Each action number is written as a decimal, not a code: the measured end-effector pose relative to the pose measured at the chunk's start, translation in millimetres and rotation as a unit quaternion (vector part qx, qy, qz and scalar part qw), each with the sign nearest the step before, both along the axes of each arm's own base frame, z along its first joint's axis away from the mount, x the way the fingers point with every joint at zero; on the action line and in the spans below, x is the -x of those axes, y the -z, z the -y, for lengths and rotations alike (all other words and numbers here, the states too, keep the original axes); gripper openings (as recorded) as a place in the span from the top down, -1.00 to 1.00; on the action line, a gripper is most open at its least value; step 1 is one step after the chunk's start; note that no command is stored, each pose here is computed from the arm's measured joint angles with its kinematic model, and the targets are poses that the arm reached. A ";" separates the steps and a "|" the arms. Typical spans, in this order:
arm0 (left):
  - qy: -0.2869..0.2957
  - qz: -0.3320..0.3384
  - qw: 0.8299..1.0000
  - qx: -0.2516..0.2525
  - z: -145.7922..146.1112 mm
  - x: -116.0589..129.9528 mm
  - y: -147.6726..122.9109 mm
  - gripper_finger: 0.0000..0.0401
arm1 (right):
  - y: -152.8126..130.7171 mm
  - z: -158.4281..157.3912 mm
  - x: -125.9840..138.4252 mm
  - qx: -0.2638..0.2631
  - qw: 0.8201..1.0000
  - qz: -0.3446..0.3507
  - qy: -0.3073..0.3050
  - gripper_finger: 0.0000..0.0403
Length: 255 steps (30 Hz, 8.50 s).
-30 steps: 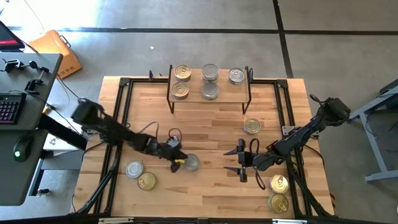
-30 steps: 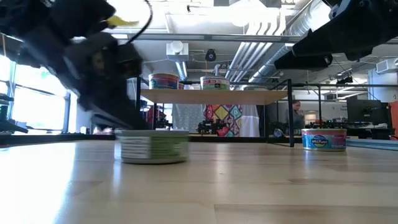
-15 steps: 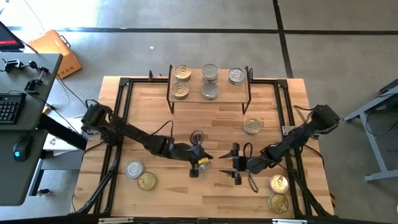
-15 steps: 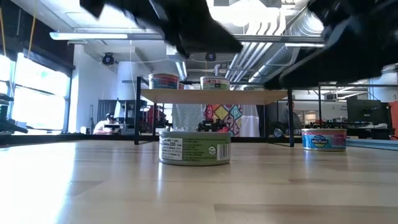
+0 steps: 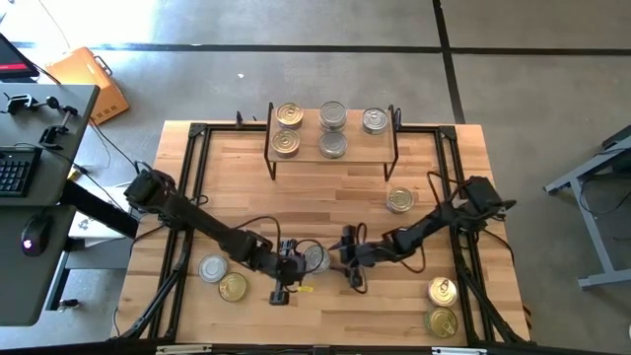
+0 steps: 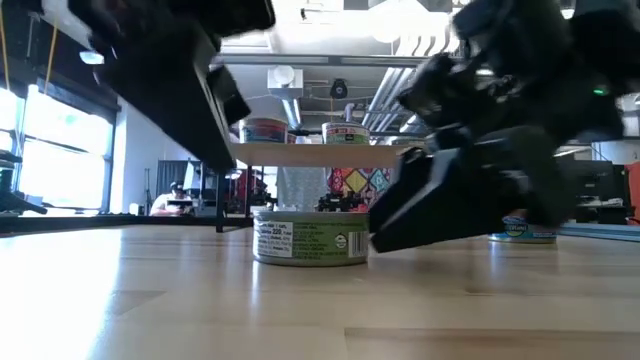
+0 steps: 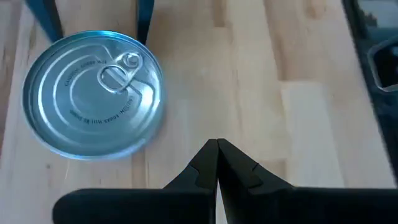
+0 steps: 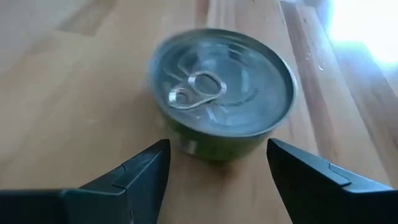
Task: Stack canned seafood by type on shelf
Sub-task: Put the green tuna can aligned with the other green tuna can on the shelf, then stack the blue pink tuna can on top of the other blue pink tuna can on the shelf
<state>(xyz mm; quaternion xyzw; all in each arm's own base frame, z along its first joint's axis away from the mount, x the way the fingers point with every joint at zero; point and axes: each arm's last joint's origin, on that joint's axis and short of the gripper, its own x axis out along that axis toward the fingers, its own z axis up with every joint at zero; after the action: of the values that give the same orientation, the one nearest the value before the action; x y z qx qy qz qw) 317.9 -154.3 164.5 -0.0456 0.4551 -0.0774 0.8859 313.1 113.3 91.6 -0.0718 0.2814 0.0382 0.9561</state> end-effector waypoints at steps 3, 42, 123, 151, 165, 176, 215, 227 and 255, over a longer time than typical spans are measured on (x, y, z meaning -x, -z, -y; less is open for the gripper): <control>-0.024 0.014 1.000 -0.015 -5.1 1.5 14.4 1.00 | -3.7 2.5 -9.4 0.002 0.999 -0.032 0.013 -0.29; -0.113 0.070 0.978 -0.158 -41.1 -1.6 3.1 1.00 | -21.7 -35.9 -15.9 0.134 0.982 -0.043 -0.122 0.33; -0.026 0.218 0.950 -0.222 1.4 15.1 73.3 0.32 | -47.3 -18.8 -18.1 0.081 0.996 -0.020 -0.031 -0.13; -0.069 0.174 0.960 -0.208 -8.8 17.1 81.2 0.06 | -168.2 12.4 68.2 0.255 0.949 0.019 0.182 0.40; -0.095 0.175 0.960 -0.195 -13.9 14.3 80.7 0.06 | -167.6 132.5 60.8 0.338 0.887 -0.135 0.285 0.40; -0.095 0.175 0.960 -0.195 -13.9 14.2 80.6 0.06 | -159.9 153.0 60.6 0.291 0.904 -0.166 0.266 0.01; -0.180 0.217 0.954 -0.105 -19.3 5.3 72.7 0.06 | -74.3 12.0 60.0 -0.080 0.961 0.166 0.206 0.01; -0.114 0.273 0.939 -0.179 -3.7 26.6 -1.2 0.22 | -18.4 -10.8 38.4 -0.095 0.966 0.180 0.156 0.01; -0.148 0.248 0.942 -0.172 -2.6 16.5 48.5 0.26 | -64.0 56.0 139.7 0.046 0.918 -0.164 0.359 0.01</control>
<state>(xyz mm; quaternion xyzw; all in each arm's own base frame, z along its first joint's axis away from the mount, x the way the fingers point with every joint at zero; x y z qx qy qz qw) 301.4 -151.8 115.9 0.0612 0.2157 0.1252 0.9665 173.4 57.3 155.6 -0.0025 0.4426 -0.3093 0.8417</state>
